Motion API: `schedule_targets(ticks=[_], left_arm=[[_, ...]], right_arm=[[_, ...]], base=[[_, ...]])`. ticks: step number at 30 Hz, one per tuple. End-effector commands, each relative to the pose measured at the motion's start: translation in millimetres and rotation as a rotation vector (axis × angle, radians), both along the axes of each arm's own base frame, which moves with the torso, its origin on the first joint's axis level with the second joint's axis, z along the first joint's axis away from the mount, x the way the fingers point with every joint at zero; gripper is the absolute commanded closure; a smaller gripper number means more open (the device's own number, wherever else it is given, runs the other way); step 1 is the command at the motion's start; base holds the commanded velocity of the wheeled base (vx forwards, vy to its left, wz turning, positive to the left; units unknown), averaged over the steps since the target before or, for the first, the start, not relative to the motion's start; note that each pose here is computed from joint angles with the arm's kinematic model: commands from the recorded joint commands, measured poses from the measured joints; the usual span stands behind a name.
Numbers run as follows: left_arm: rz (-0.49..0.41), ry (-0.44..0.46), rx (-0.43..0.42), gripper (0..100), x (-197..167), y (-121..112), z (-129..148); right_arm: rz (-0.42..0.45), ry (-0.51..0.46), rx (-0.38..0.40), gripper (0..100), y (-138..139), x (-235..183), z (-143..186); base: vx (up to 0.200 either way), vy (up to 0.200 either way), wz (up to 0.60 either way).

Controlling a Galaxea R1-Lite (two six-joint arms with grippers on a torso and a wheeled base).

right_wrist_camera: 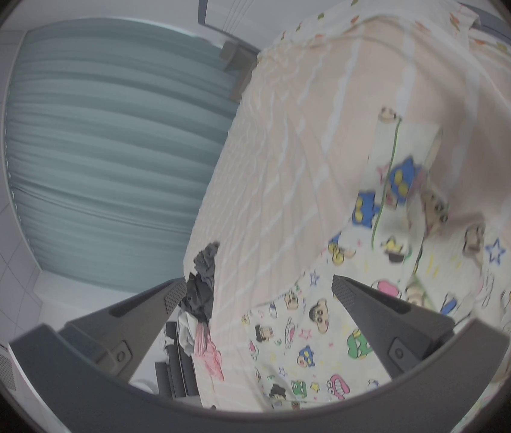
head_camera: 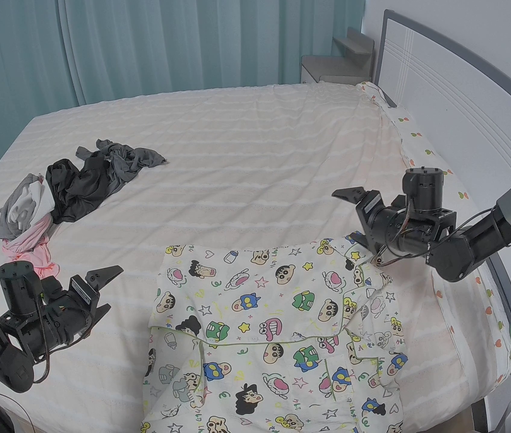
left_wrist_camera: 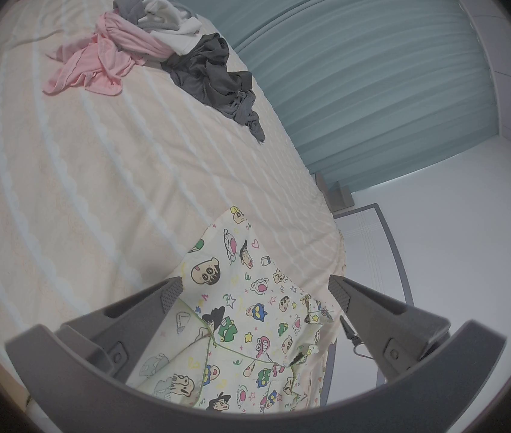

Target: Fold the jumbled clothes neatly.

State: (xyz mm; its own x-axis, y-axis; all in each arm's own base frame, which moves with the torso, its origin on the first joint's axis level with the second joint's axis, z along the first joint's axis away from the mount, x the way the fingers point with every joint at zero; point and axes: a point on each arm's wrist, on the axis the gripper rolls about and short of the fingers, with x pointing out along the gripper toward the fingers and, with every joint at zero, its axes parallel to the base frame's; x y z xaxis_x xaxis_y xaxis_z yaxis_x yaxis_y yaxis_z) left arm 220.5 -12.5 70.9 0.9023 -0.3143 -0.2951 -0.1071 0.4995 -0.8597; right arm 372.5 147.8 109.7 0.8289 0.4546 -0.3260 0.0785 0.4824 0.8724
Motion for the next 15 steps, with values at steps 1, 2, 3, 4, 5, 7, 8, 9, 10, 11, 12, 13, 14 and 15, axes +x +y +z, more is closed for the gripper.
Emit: schedule_targets(ticks=[1,2,3,4,5,7,8,9,10,11,12,13,14,15], left_arm=[[-0.005,0.064,-0.006,0,-4,0,-20],[-0.007,0.088,-0.004,0,-4,0,-26],[-0.007,0.094,-0.004,0,-4,0,-28],[-0.007,0.096,-0.004,0,-4,0,-28],[-0.005,0.097,-0.004,0,-3,0,-29],[-0.004,0.096,-0.004,0,-3,0,-29],[-0.004,0.094,-0.004,0,-3,0,-28],[-0.004,0.096,-0.004,0,-3,0,-29],[-0.004,0.097,-0.004,0,-3,0,-29],[-0.005,0.097,-0.004,0,-3,0,-29],[-0.004,0.096,-0.004,0,-3,0,-29],[-0.002,0.096,-0.004,0,-3,1,-29],[-0.001,0.094,-0.004,0,-3,1,-28],[-0.001,0.097,-0.004,0,-3,1,-29]], right_arm=[[0.028,0.08,-0.046,0,21,2,-39],[0.015,0.1,-0.064,0,24,6,-52],[0.013,0.108,-0.073,0,26,6,-57],[0.011,0.112,-0.076,0,27,7,-60],[0.003,0.124,-0.089,0,29,8,-68],[-0.012,0.135,-0.109,0,29,12,-78],[-0.019,0.138,-0.119,0,28,16,-83],[-0.027,0.14,-0.128,0,28,19,-88],[-0.038,0.137,-0.139,0,28,22,-91],[-0.051,0.136,-0.148,0,26,25,-93],[-0.078,0.124,-0.174,0,23,30,-96],[-0.095,0.116,-0.193,0,21,33,-98],[-0.112,0.11,-0.215,0,18,36,-101],[-0.124,0.106,-0.231,0,15,37,-102]], base=[[0.0,0.0,0.0],[0.0,0.0,0.0],[0.0,0.0,0.0],[0.0,0.0,0.0],[0.0,0.0,0.0],[0.0,0.0,0.0],[0.0,0.0,0.0],[0.0,0.0,0.0],[0.0,0.0,0.0],[0.0,0.0,0.0],[0.0,0.0,0.0],[0.0,0.0,0.0],[0.0,0.0,0.0],[0.0,0.0,0.0]])
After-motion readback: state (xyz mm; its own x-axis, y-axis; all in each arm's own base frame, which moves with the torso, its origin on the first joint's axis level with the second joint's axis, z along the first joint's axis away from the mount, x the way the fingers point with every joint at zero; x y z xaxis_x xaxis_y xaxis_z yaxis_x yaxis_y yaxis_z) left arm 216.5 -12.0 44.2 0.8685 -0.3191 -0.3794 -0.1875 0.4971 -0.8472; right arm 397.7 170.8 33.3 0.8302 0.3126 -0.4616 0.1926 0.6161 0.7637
